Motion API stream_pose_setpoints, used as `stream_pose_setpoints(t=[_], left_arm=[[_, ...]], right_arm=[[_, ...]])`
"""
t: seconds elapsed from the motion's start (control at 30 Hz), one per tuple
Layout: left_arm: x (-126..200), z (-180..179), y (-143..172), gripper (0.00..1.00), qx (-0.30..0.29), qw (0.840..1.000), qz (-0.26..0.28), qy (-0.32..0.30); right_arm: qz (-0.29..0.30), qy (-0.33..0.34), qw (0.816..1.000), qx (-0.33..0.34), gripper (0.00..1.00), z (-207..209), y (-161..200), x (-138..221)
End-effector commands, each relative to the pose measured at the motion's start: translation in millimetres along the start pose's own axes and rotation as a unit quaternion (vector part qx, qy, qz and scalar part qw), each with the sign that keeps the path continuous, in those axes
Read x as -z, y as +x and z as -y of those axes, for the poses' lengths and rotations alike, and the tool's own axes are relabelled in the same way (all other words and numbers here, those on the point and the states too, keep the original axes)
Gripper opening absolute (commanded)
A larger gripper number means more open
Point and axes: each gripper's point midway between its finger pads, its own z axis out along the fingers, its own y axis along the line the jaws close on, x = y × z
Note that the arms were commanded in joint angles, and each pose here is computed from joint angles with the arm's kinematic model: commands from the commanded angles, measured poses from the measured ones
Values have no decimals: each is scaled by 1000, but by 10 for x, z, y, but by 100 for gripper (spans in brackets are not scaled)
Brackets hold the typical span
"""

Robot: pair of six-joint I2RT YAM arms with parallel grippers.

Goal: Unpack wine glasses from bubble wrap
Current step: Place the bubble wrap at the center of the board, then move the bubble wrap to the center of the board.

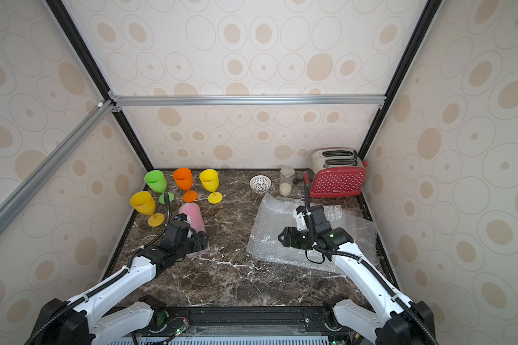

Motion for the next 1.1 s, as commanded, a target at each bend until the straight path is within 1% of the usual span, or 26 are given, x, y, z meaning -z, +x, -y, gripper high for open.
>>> stream_pose_setpoints(t=[0.0, 0.07, 0.13, 0.2, 0.23, 0.33, 0.4, 0.53, 0.63, 0.7, 0.73, 0.77, 0.8, 0.87, 0.93, 1.03, 1.07], left_arm=[[-86, 93, 5, 67, 3, 1000, -8, 26], [-109, 80, 24, 57, 5, 1000, -8, 25], [-115, 58, 40, 42, 5, 1000, -5, 25], [-107, 69, 57, 30, 0, 1000, -6, 30], [-92, 85, 71, 24, -4, 999, -7, 36], [0, 154, 71, 13, -9, 998, 0, 62], [70, 224, 77, 9, -20, 997, 2, 77], [169, 411, 182, 8, -46, 994, -9, 97], [234, 525, 279, 6, -51, 994, -13, 101], [303, 694, 329, 5, -56, 990, -10, 128], [334, 748, 349, 6, -59, 989, -9, 136], [347, 738, 343, 6, -57, 990, -7, 129], [359, 693, 330, 9, -55, 992, -4, 115], [393, 591, 280, 25, -50, 995, 8, 88], [452, 460, 207, 38, -42, 997, 22, 53], [542, 249, 62, 64, -36, 998, 48, -4], [544, 168, 22, 71, -35, 998, 52, -21]], right_arm=[[5, -4, 1000, 1, 62, -62, -55, -46], [0, -2, 1000, 4, 60, -74, -53, -63], [0, -1, 1000, 7, 58, -97, -69, -63], [2, -4, 1000, 11, 57, -132, -82, -54], [4, -5, 1000, 14, 56, -149, -79, -49], [9, -4, 1000, 20, 56, -184, -47, -44], [13, -4, 1000, 23, 56, -213, -21, -41], [14, -5, 999, 39, 56, -295, 37, -57], [14, -2, 999, 49, 56, -337, 81, -88], [15, -7, 999, 52, 56, -377, 102, -114], [13, -9, 998, 54, 56, -397, 121, -135], [12, -10, 998, 55, 56, -416, 130, -148], [10, -11, 998, 58, 56, -436, 146, -167], [6, -12, 998, 65, 56, -471, 175, -197], [1, -12, 997, 71, 56, -492, 209, -218], [0, -11, 997, 76, 56, -503, 236, -237], [1, -11, 997, 77, 56, -500, 240, -244]])
